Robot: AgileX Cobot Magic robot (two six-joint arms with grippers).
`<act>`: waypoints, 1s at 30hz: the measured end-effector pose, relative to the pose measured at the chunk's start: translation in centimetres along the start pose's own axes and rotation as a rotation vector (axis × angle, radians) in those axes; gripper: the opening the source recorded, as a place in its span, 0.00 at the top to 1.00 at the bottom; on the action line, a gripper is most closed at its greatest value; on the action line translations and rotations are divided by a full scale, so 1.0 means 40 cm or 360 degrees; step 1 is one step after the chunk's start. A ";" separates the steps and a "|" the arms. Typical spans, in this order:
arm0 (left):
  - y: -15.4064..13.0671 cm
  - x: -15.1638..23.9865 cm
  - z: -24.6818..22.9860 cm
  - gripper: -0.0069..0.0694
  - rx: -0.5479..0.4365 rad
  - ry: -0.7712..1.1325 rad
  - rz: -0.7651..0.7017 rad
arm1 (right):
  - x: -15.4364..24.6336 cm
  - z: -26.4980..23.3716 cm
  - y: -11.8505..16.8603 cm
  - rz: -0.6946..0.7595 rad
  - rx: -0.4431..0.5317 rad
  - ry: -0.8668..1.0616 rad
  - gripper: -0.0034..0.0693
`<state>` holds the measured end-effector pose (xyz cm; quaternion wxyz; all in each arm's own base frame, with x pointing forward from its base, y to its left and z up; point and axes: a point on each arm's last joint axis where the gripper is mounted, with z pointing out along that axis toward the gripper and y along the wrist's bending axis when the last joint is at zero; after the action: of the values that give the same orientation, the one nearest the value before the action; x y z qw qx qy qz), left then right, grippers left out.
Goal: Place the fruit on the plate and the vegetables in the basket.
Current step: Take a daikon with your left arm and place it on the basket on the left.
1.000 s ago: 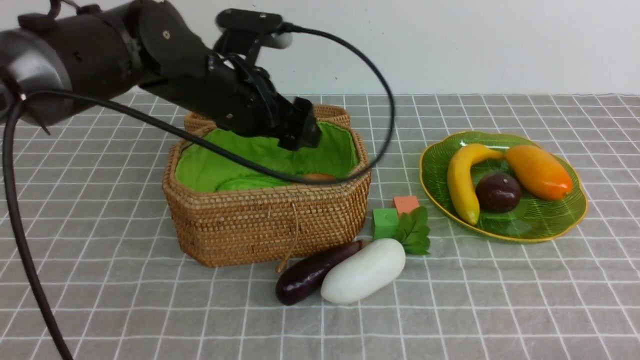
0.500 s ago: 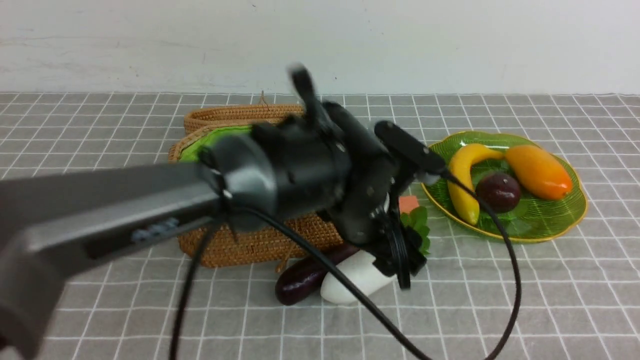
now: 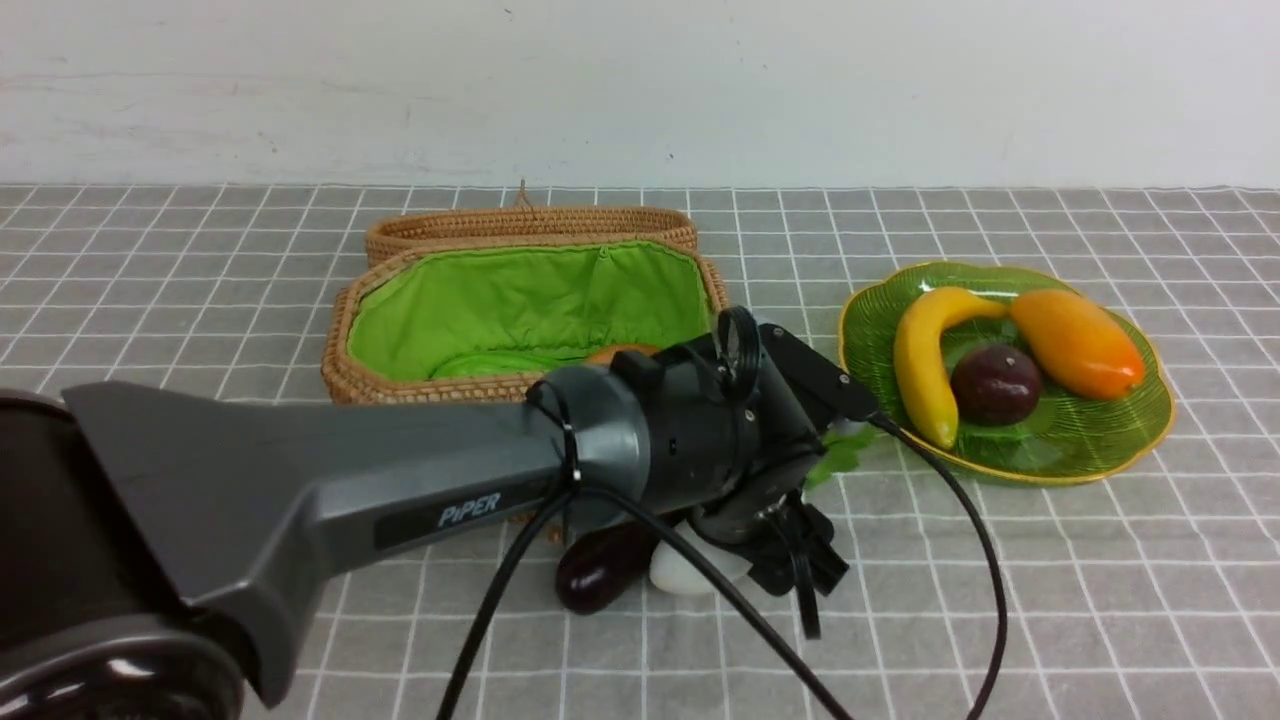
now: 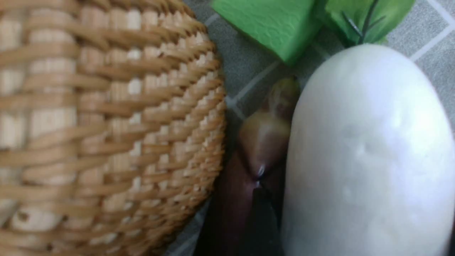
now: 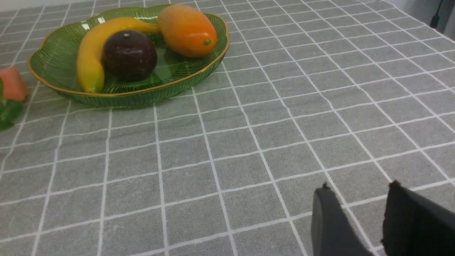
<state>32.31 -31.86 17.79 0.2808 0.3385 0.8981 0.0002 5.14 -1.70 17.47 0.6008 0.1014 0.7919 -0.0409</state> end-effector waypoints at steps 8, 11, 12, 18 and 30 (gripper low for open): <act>-0.003 0.006 -0.019 0.29 0.0073 0.0079 0.0009 | 0.000 0.000 0.000 0.0000 0.0000 0.0000 0.63; 0.001 0.002 -0.045 0.29 0.0092 0.0082 -0.0011 | 0.000 0.000 0.000 0.0000 -0.0001 -0.0001 0.63; 0.002 -0.001 -0.056 0.29 0.0099 0.0071 -0.0020 | 0.000 0.000 0.000 0.0000 -0.0001 -0.0001 0.63; 0.016 -0.033 -0.166 0.29 0.0194 -0.0063 -0.0068 | 0.000 0.000 0.000 0.0000 -0.0001 -0.0001 0.63; 0.361 -0.057 -0.405 0.29 0.0044 -0.0555 -0.0566 | 0.000 0.000 0.000 0.0000 -0.0001 -0.0001 0.63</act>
<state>34.33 -19.04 35.35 0.4225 0.1738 0.8814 -0.1199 5.14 -1.70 17.47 0.6011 0.1013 0.7917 -0.0408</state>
